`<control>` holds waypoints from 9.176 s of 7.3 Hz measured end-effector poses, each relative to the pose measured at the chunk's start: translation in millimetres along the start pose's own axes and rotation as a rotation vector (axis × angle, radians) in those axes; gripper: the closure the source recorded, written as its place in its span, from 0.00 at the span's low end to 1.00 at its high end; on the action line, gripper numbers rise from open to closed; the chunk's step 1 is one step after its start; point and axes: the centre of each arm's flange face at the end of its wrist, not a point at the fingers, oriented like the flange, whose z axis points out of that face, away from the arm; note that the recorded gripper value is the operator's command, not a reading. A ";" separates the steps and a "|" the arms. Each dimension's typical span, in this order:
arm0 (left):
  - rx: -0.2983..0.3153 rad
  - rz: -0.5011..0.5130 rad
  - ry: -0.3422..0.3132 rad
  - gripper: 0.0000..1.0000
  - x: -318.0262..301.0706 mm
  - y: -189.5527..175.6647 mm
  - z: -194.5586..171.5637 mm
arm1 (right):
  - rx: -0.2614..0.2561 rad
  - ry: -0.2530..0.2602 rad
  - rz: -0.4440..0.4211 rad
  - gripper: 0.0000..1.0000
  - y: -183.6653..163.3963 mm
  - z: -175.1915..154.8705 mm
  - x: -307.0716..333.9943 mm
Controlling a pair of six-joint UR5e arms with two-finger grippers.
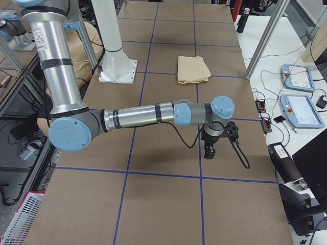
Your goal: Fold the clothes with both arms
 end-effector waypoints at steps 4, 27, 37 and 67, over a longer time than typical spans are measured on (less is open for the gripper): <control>0.003 0.000 -0.001 0.00 1.4 0.5 -2.1 | 0.006 0.000 -0.003 0.00 -0.8 -2.7 -2.6; 0.014 0.008 0.042 0.00 27.6 56.7 -21.1 | 0.029 -0.048 -0.016 0.00 17.6 -14.3 -15.3; 0.015 0.010 0.043 0.00 33.8 63.2 -25.8 | 0.080 -0.056 -0.036 0.00 79.8 4.0 15.4; 0.038 0.048 0.038 0.00 43.3 54.5 -35.9 | 0.101 -0.074 -0.060 0.00 68.4 -7.0 2.4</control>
